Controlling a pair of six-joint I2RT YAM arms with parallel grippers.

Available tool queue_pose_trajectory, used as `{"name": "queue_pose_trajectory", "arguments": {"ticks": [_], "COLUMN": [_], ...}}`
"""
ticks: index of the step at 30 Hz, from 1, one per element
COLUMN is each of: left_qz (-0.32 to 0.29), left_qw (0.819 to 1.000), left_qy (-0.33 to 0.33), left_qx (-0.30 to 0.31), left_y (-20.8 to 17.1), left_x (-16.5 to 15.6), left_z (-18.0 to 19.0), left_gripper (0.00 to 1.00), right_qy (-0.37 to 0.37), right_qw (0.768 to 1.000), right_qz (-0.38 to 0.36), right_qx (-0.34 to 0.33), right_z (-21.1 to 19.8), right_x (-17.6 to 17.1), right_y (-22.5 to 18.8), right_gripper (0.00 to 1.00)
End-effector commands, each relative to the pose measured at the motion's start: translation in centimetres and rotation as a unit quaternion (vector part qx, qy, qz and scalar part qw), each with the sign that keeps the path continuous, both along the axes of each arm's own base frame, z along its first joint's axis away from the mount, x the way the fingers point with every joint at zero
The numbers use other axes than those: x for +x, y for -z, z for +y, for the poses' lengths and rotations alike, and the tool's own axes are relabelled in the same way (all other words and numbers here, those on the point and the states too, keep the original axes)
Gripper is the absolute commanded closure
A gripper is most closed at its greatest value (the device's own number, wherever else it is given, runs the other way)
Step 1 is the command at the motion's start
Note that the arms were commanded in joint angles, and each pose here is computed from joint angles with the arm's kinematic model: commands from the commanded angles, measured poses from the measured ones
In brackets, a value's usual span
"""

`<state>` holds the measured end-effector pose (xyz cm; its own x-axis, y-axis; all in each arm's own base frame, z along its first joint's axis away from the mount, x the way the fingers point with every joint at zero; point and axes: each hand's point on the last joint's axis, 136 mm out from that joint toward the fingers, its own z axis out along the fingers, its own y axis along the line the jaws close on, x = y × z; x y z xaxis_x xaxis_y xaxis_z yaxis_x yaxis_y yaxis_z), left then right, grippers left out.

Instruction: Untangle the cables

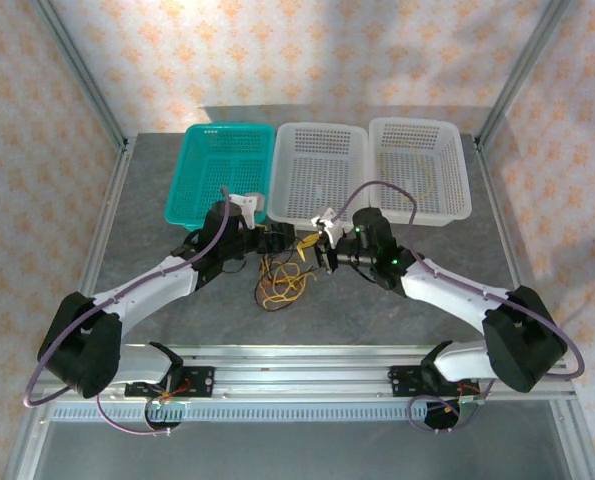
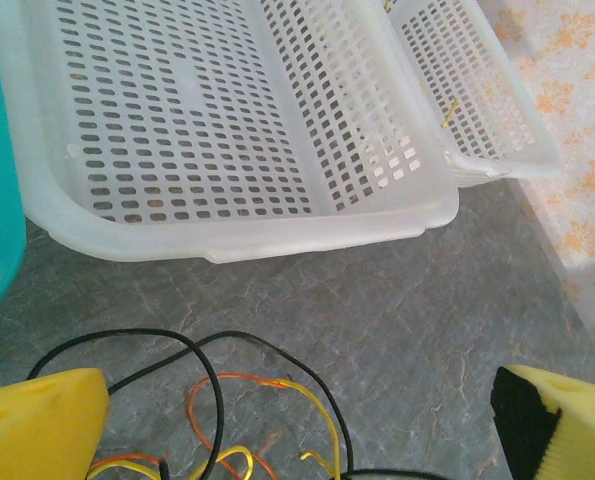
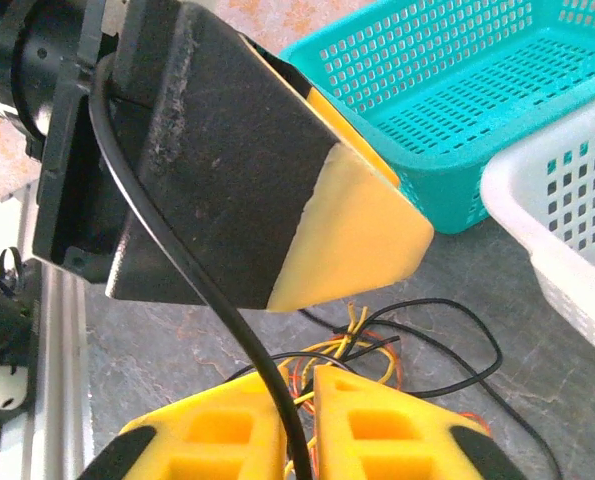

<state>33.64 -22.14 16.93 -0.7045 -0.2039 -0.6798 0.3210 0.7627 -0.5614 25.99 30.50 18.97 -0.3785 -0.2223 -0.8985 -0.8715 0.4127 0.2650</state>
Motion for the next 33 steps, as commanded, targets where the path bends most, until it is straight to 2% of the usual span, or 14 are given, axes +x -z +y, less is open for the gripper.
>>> {"name": "queue_pose_trajectory", "arguments": {"ticks": [1,4,10,16,24,29,33], "left_qz": [-0.011,-0.008,-0.008,-0.009,-0.028,-0.027,-0.024], "left_qw": [1.0,1.0,0.997,0.992,0.994,0.989,0.986], "left_qy": [0.001,0.002,-0.005,-0.008,-0.018,-0.025,-0.053], "left_qx": [0.005,0.014,0.083,0.129,0.107,0.146,0.155], "left_y": [-0.7,-0.4,1.2,2.2,1.9,3.1,4.3], "left_x": [0.5,0.6,0.1,-1.1,-2.9,-4.1,-4.8], "left_z": [0.0,0.1,0.5,0.2,0.0,-1.0,-0.1], "left_gripper": [0.0,0.01,0.01,0.01,0.01,0.01,0.01], "right_qy": [0.008,0.014,0.053,0.127,0.202,0.228,0.267], "right_qw": [0.999,0.999,0.996,0.988,0.977,0.972,0.962], "right_qz": [-0.037,-0.044,-0.062,-0.083,-0.062,-0.048,-0.049], "right_qx": [0.019,0.021,0.024,0.019,0.012,0.021,0.027], "right_z": [0.0,-0.2,-1.1,-3.0,-4.5,-4.8,-6.0], "right_x": [0.3,0.3,1.1,2.7,4.5,5.2,5.8], "right_y": [-2.8,-3.7,-5.8,-8.2,-7.9,-7.7,-8.7], "right_gripper": [0.93,1.0,1.0,1.0,1.0,1.0,1.0]}}
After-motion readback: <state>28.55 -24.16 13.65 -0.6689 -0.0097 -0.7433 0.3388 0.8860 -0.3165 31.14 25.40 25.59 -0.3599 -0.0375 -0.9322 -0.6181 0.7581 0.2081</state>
